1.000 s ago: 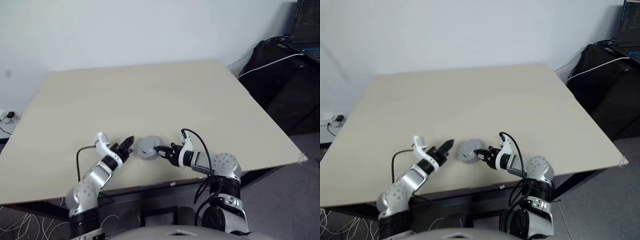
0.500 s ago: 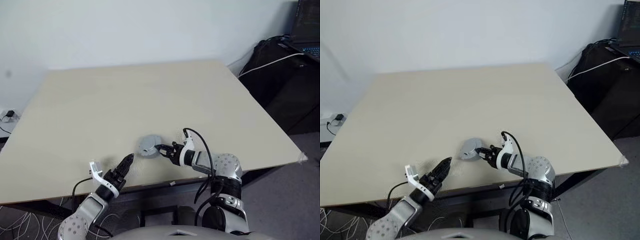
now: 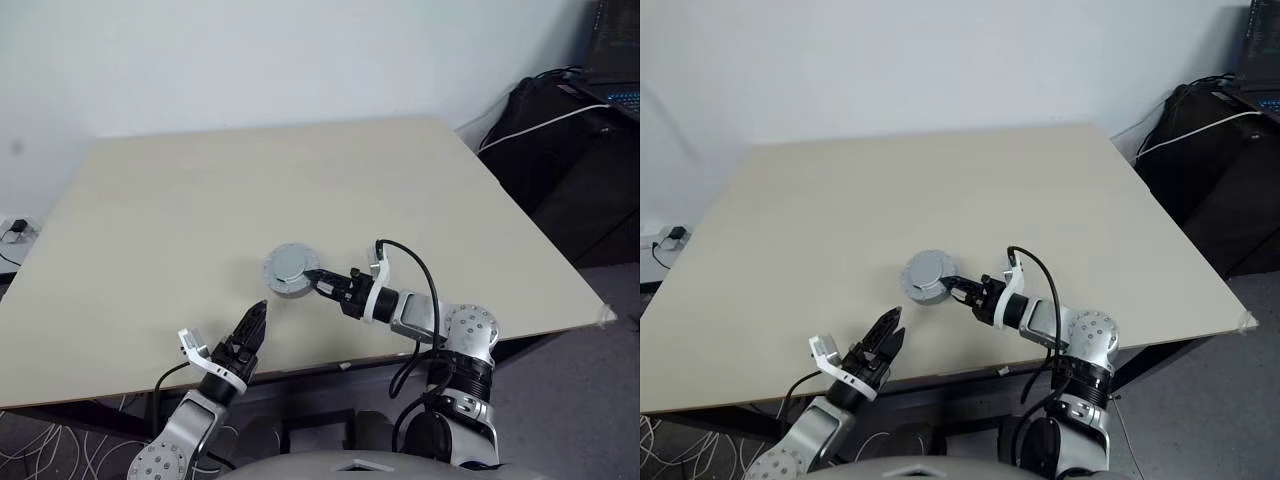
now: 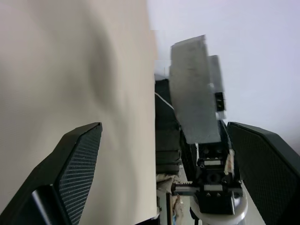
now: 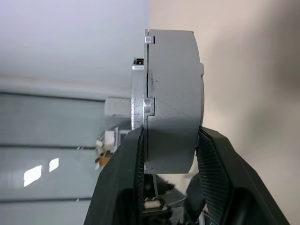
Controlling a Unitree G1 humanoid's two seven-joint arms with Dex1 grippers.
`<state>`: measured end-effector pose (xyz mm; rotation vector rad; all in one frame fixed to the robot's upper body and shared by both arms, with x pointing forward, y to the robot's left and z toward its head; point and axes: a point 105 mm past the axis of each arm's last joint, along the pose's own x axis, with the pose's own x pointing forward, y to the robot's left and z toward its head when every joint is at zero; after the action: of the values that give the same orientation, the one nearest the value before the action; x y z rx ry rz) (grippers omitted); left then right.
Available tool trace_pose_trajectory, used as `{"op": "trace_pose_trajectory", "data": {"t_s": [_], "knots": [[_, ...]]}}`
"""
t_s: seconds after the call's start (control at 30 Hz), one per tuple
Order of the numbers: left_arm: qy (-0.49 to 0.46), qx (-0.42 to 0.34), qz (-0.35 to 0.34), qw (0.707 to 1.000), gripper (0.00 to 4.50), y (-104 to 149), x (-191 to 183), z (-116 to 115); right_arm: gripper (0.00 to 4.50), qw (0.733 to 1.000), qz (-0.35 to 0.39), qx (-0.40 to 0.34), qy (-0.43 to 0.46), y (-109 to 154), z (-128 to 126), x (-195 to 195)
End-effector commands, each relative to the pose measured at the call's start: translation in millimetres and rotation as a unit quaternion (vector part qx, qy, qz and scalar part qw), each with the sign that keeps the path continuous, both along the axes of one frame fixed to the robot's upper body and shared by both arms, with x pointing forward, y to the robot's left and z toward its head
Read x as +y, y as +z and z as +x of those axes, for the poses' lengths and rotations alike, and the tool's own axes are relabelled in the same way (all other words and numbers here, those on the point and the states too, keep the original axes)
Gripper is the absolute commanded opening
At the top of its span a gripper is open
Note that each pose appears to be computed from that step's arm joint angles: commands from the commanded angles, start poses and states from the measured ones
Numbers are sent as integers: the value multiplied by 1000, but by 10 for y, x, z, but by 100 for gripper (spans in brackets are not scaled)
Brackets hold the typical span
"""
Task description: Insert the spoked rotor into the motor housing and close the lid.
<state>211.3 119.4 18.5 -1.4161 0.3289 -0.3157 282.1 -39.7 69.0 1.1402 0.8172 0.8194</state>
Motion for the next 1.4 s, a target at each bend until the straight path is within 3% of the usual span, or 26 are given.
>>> {"op": "trace_pose_trajectory", "data": {"t_s": [0.03,0.3,1.03,1.13,1.3,1.4], "knots": [[21,-56,-53,997,450,261,-115,118,129,998,61,-23,26,208,-84,263],[12,-79,-65,995,450,333,-163,100,129,998,45,-4,40,99,-131,313],[21,-73,-82,994,450,330,-176,156,129,994,55,-4,94,127,-323,394],[19,-71,-85,994,391,328,-185,153,129,994,54,-3,94,125,-316,393],[16,-67,-87,994,229,326,-193,158,129,994,53,-2,93,119,-307,392],[13,-66,-89,994,220,325,-199,158,129,994,55,-4,95,130,-315,398]]}}
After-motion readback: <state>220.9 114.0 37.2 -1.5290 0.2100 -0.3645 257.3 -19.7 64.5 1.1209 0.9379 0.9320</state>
